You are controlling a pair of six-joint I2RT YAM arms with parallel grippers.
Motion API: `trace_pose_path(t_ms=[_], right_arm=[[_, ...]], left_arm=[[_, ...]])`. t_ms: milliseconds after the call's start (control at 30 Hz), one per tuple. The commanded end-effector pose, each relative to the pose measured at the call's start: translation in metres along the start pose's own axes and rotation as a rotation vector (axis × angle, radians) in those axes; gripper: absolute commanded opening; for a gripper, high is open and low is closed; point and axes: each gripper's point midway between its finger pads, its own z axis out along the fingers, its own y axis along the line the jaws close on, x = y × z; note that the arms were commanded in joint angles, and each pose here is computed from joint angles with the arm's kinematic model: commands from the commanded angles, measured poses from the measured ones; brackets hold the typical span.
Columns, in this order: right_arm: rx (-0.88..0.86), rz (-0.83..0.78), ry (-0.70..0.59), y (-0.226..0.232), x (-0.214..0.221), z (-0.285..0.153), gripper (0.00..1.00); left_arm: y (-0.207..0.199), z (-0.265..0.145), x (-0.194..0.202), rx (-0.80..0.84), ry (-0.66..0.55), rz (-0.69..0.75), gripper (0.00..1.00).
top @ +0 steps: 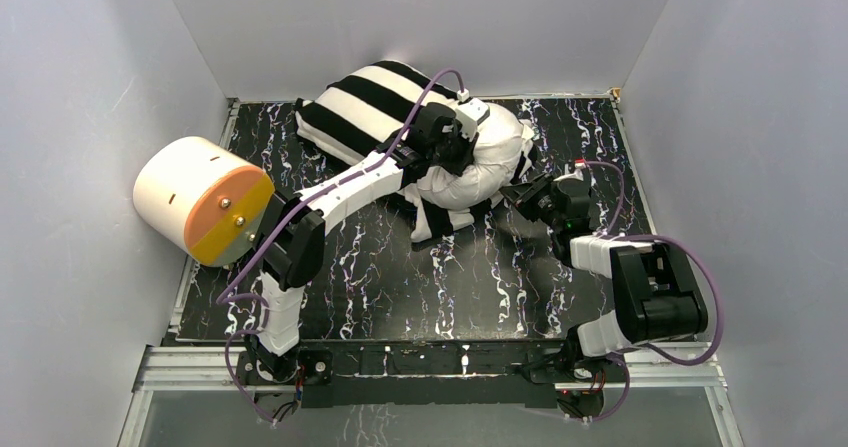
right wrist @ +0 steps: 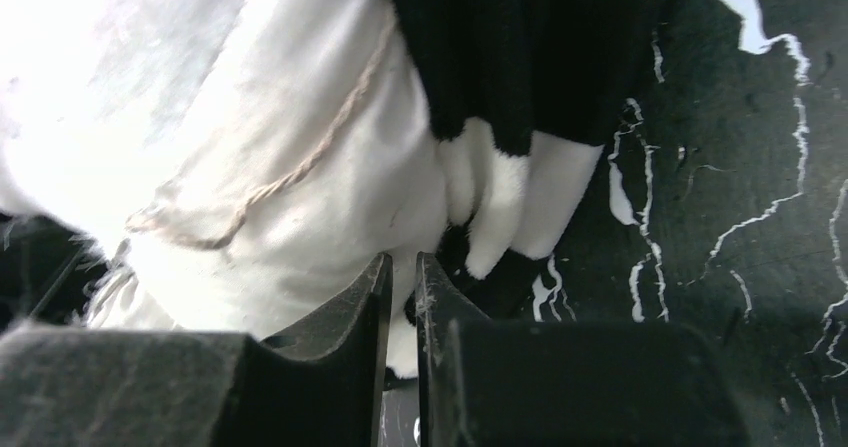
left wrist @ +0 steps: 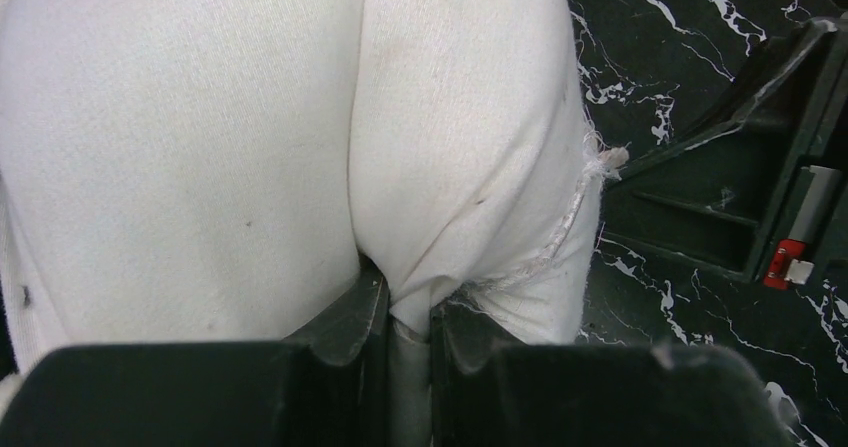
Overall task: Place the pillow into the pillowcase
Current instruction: Stuff the pillow into the pillowcase.
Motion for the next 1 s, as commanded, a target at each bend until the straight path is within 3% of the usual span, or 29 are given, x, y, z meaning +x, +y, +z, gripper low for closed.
trace_pose_path(t_ms=[0, 300, 967], right_arm=[[-0.034, 0.042, -0.104, 0.008, -0.022, 0.014, 0.20], [-0.009, 0.093, -0.090, -0.008, -0.016, 0.036, 0.17], [-0.036, 0.047, -0.115, -0.005, -0.023, 0.051, 0.32]], left_arm=[[0.040, -0.010, -0.043, -0.111, -0.120, -0.016, 0.00], [0.040, -0.011, -0.043, -0.113, -0.118, -0.016, 0.00], [0.038, -0.010, -0.039, -0.101, -0.112, -0.018, 0.00]])
